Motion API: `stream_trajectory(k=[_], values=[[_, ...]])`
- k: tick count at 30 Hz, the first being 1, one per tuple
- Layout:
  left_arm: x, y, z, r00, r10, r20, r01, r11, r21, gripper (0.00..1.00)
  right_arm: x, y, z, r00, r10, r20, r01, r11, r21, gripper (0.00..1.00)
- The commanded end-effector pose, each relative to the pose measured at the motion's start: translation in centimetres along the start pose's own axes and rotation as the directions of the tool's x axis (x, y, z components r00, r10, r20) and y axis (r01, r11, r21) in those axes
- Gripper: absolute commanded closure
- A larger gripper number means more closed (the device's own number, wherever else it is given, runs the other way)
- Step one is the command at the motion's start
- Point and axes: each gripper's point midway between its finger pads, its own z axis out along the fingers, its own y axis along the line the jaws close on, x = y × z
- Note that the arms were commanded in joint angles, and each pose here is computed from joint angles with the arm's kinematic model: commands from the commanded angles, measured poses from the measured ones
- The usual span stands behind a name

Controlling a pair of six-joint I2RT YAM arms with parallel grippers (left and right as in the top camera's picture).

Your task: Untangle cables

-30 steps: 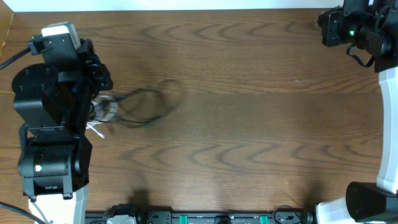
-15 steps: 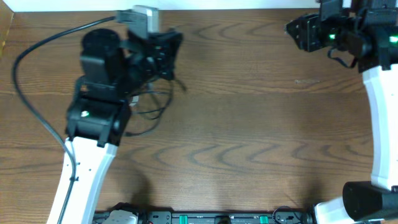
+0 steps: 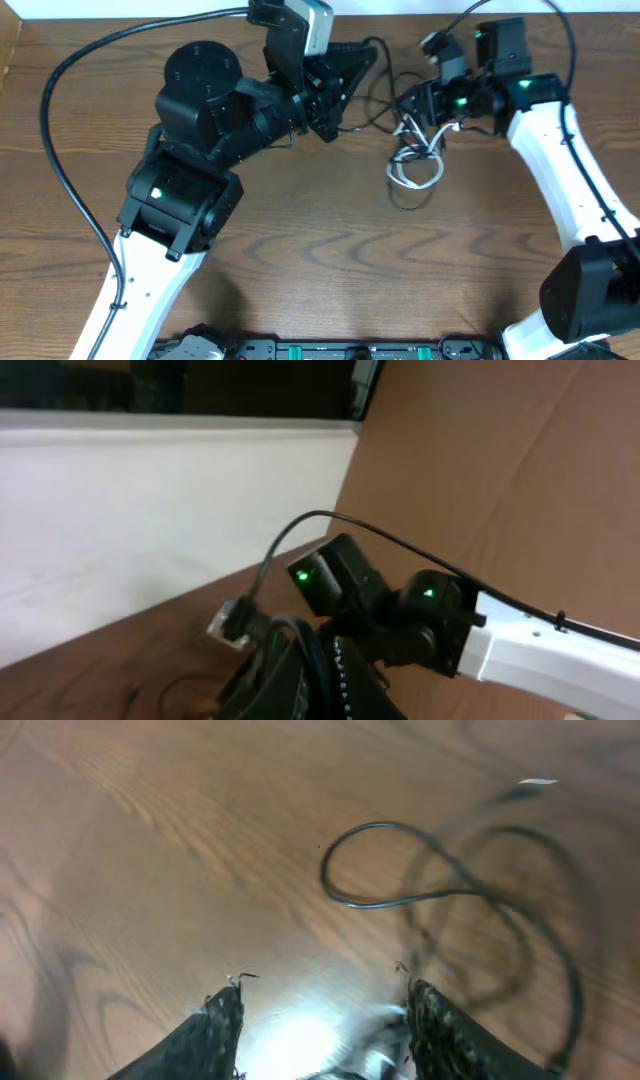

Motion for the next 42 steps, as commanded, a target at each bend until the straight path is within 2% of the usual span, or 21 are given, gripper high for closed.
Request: stream_trajectory(k=[1,4,5,7,10,14,24,28,29,30,33,36,38,40,42], values=[[-0.7,-0.4,-0.3,1.000,0.005,0.010,-0.005,1.000,0.003,0.92,0.7,0.6,0.4,1.000,-0.001,-0.027,0.001,1.000,0.008,0.66],[-0.7,-0.4,-0.3,1.000,0.006,0.012,-0.006,1.000,0.003,0.92,1.9,0.8,0.4,0.997,0.023,-0.075,-0.022,1.000,0.004,0.87],[-0.7,-0.4,-0.3,1.000,0.009,0.012,-0.009,1.000,0.003,0.92,2.2,0.9,0.4,0.996,0.025,-0.086,-0.025,1.000,0.004,0.89],[-0.8,-0.5,-0.3,1.000,0.011,0.016,-0.011,1.000,0.004,0.92,2.6,0.8,0.5,0.995,0.011,-0.098,-0.010,1.000,0.002,0.67],[-1.2,-0.6,-0.4,1.000,0.015,0.023,-0.015,1.000,0.006,0.92,2.6,0.8,0.6,0.995,0.009,-0.095,-0.009,1.000,0.001,0.45],[-1.8,-0.9,-0.7,0.999,0.022,0.036,-0.022,1.000,0.010,0.92,2.7,1.1,0.8,0.995,0.011,-0.101,-0.011,1.000,-0.003,0.36],[-2.9,-1.4,-1.1,0.997,0.044,0.061,-0.045,0.999,0.015,0.92,4.0,4.1,3.0,0.986,-0.007,-0.166,-0.002,0.998,-0.059,0.29],[-4.1,-2.1,-1.6,0.993,0.076,0.089,-0.078,0.997,0.020,0.92,4.7,5.1,3.9,0.981,-0.002,-0.196,-0.012,0.997,-0.074,0.32],[-4.5,-2.3,-1.8,0.991,0.088,0.098,-0.091,0.996,0.021,0.93,5.1,5.4,4.2,0.977,-0.005,-0.211,-0.012,0.997,-0.080,0.54],[-4.6,-2.3,-1.8,0.991,0.092,0.100,-0.095,0.995,0.020,0.92,5.3,5.6,4.2,0.975,-0.006,-0.221,-0.013,0.997,-0.082,0.60],[-4.6,-2.3,-1.8,0.991,0.092,0.099,-0.094,0.995,0.020,0.93,5.7,6.2,4.4,0.972,-0.012,-0.236,-0.010,0.996,-0.090,0.54],[-4.6,-2.1,-1.8,0.991,0.092,0.102,-0.094,0.995,0.012,0.92,5.9,7.0,4.7,0.970,-0.029,-0.243,0.004,0.995,-0.103,0.58],[-4.8,-1.5,-1.8,0.990,0.092,0.111,-0.090,0.996,-0.024,0.92,6.1,7.8,4.9,0.967,-0.046,-0.250,0.017,0.993,-0.116,0.66],[-4.9,-1.5,-1.8,0.989,0.094,0.114,-0.091,0.995,-0.030,0.92,6.3,8.4,5.2,0.966,-0.059,-0.253,0.028,0.992,-0.125,0.79],[-5.0,-1.5,-1.8,0.988,0.105,0.117,-0.102,0.994,-0.032,0.93,6.3,8.9,5.3,0.965,-0.070,-0.254,0.037,0.990,-0.133,0.72]])
